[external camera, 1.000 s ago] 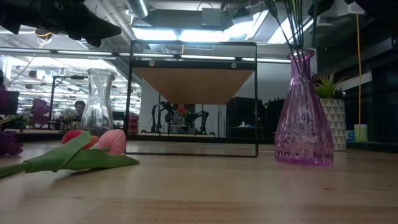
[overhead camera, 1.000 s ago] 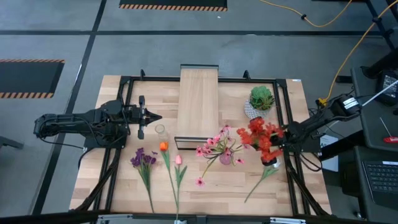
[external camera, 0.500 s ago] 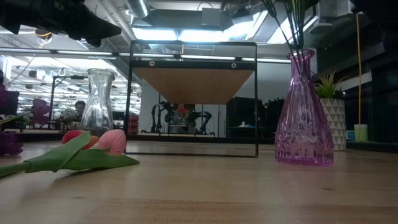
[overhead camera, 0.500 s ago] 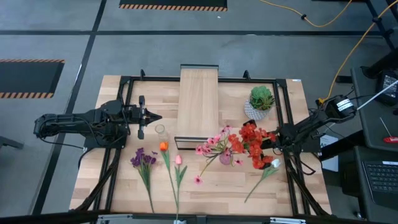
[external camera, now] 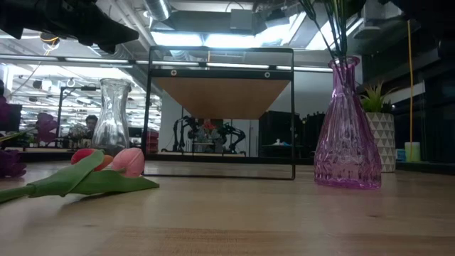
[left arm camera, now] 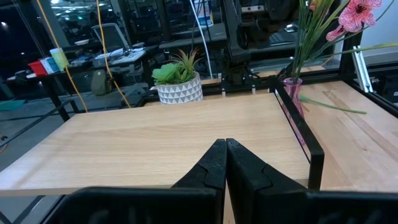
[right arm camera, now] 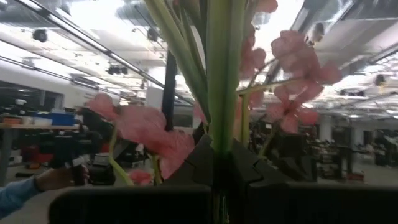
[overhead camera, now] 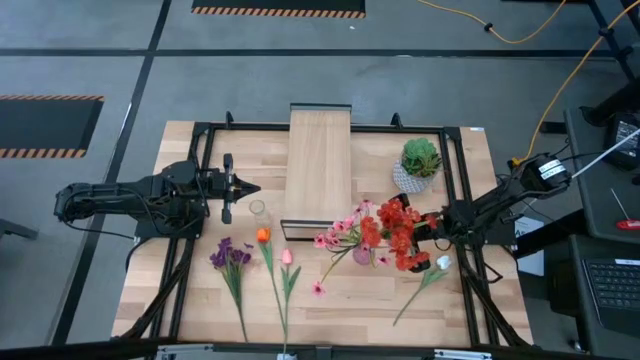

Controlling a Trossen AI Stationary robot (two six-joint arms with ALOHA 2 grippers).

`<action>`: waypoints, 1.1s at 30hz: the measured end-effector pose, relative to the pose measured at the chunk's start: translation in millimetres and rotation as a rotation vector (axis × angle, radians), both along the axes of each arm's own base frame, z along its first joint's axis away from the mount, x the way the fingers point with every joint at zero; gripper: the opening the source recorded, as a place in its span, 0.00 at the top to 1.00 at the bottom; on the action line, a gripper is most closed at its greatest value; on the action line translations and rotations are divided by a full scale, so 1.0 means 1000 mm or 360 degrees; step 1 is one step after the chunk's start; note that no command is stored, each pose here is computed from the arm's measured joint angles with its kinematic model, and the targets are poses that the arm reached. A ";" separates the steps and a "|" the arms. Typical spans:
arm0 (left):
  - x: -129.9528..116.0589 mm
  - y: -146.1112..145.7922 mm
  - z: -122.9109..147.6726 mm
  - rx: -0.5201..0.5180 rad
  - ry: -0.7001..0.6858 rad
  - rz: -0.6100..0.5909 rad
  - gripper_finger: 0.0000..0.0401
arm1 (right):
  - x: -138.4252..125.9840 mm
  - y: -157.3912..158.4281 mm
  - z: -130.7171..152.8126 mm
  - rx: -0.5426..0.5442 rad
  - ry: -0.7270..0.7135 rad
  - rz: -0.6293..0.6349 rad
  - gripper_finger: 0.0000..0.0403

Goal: Pick and place flowers into a vace then onto a shelf
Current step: Put the orange flowers into the purple vase

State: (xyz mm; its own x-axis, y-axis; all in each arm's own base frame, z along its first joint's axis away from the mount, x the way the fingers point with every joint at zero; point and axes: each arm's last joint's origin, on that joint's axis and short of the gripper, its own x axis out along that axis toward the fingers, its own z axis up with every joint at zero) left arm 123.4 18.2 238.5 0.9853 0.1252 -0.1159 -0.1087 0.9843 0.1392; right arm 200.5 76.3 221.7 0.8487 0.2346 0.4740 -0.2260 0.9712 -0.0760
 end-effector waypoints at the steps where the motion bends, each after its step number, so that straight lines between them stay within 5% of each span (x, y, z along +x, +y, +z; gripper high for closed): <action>1: 0.000 0.000 0.000 0.0000 0.0000 0.0000 0.99 | 0.001 0.000 -0.001 0.0004 0.0009 -0.0013 0.98; 33: 0.000 0.000 0.000 0.0000 0.0000 -0.0001 0.99 | -0.009 -0.005 -0.019 -0.0011 0.0126 -0.0061 0.98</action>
State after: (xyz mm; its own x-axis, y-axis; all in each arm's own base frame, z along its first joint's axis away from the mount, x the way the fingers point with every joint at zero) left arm 123.4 18.2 238.5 0.9854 0.1249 -0.1159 -0.1084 0.9843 0.1392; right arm 191.9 71.5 202.6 0.8917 0.2044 0.4038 -0.1944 0.9787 -0.0660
